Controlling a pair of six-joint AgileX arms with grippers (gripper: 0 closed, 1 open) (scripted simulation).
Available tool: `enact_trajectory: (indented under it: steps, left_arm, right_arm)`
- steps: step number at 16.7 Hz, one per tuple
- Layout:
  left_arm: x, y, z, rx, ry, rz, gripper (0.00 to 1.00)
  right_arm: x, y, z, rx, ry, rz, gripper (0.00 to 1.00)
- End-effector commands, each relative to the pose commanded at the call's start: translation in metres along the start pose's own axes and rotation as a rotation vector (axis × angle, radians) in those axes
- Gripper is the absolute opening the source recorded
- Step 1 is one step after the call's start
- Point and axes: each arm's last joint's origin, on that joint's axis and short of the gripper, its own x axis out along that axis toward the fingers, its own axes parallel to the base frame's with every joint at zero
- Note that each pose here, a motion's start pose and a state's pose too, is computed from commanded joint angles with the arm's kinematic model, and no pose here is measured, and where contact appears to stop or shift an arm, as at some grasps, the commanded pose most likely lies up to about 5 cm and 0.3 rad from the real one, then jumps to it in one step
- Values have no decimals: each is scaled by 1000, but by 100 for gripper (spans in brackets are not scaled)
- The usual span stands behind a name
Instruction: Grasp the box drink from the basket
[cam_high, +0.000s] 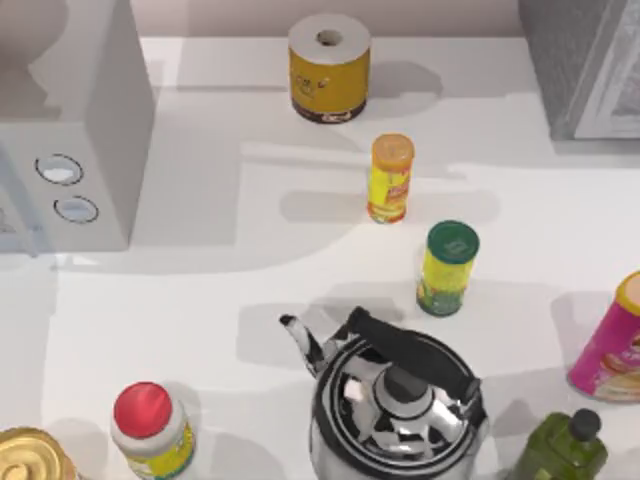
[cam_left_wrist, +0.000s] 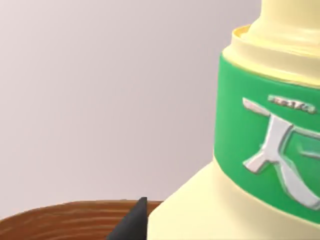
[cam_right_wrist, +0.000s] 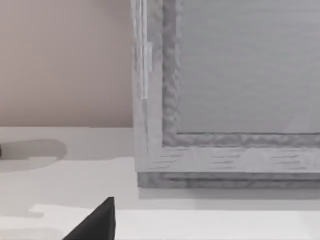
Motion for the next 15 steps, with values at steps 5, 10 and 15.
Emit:
enact_trajectory:
  steps: [5, 10, 15]
  left_arm:
    - [-78, -26, -91, -1, 11, 3, 0]
    - [-114, -37, -192, 0, 16, 11, 0]
    - [-119, -40, -241, 0, 6, 17, 0]
  right_arm:
    - [0, 0, 0, 0, 0, 0, 100]
    - [0, 0, 0, 0, 0, 0, 100]
    - [0, 0, 0, 0, 0, 0, 100]
